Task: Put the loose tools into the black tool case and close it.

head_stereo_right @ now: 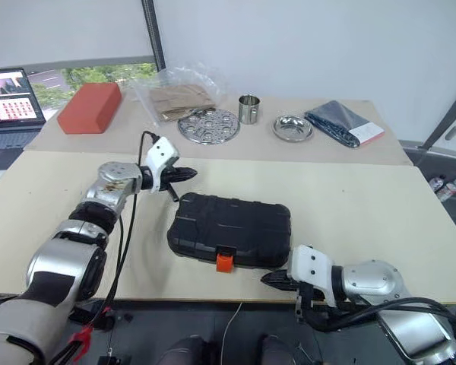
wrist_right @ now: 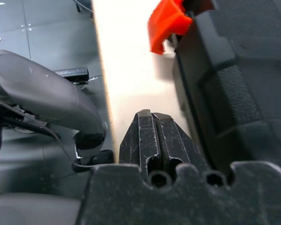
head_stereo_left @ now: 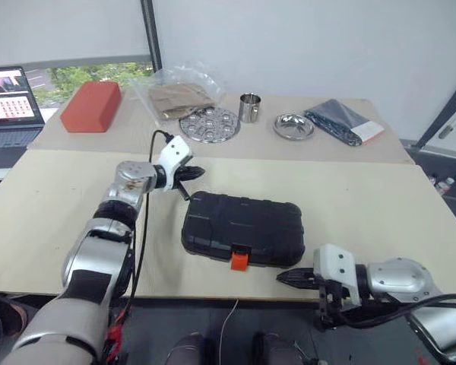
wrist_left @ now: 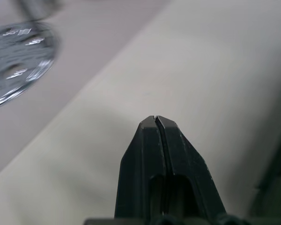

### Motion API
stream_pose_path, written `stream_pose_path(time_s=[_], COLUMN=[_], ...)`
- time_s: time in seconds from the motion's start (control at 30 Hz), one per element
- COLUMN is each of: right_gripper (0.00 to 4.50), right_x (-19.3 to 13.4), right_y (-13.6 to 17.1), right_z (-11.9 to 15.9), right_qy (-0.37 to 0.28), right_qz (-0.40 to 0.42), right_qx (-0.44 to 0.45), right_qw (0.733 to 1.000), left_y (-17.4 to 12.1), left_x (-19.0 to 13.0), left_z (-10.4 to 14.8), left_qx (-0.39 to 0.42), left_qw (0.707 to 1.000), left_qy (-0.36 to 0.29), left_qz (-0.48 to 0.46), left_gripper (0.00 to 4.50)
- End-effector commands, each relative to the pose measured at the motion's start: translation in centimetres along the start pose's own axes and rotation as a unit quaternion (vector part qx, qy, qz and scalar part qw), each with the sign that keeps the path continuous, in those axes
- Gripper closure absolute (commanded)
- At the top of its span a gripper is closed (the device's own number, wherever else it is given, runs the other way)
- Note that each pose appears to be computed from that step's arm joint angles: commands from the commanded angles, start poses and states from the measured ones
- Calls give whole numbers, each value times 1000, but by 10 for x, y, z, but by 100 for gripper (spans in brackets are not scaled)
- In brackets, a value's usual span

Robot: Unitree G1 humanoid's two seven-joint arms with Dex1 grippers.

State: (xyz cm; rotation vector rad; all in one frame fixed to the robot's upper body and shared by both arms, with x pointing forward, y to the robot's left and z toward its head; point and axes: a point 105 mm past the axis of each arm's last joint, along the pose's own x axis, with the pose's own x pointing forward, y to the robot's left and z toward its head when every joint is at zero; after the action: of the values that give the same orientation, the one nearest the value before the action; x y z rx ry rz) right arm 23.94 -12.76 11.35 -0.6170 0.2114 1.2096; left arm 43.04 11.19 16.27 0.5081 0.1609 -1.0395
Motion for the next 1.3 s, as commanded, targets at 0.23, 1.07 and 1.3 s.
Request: stream_pose_path(time_s=[0.23,1.07,1.3], right_gripper=[449,449,449], right_x=[-25,-26,-33], right_y=[-62,-5,10], right_z=[-18,3,-7], right_qy=[52,14,17], right_qz=[-129,-96,-131], right_qx=[-14,148,188], right_qw=[990,984,973], left_y=[-67,-123,-122], left_x=[-29,18,20], left_z=[-41,16,15], left_qx=[3,31,48], left_qw=[955,948,947], left_qy=[80,-3,-6], left_qz=[-285,-317,-318], left_gripper=[445,445,445])
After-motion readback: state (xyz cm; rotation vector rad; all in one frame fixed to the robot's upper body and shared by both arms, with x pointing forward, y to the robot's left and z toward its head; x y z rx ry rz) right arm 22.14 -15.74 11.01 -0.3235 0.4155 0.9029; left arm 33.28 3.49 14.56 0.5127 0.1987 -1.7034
